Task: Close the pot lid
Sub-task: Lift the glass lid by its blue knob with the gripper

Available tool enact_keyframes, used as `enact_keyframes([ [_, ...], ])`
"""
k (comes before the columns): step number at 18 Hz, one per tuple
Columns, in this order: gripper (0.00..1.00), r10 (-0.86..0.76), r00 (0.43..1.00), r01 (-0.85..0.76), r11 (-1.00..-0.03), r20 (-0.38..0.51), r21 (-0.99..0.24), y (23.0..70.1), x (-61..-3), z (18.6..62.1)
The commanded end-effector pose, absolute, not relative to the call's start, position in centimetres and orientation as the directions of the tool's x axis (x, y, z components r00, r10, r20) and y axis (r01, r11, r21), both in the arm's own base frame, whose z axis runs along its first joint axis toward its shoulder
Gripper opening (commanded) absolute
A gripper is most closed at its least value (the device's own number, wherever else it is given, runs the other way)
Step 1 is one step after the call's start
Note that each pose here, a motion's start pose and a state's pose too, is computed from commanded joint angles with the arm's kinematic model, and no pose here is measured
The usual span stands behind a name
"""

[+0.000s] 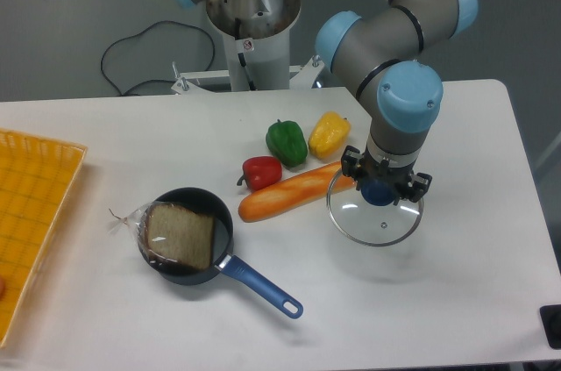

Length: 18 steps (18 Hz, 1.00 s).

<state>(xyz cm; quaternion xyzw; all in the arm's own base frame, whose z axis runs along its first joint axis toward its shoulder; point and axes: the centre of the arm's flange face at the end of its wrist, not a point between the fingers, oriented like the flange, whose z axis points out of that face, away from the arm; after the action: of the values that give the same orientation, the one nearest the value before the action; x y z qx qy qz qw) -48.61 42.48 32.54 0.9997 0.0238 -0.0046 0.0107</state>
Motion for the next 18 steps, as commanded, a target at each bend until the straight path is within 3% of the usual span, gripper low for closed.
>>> enact_keyframes([
  [18, 0.52, 0.018, 1.0, 0.018, -1.0, 0.003, -0.007, 45.4, -43.8, 34.6],
])
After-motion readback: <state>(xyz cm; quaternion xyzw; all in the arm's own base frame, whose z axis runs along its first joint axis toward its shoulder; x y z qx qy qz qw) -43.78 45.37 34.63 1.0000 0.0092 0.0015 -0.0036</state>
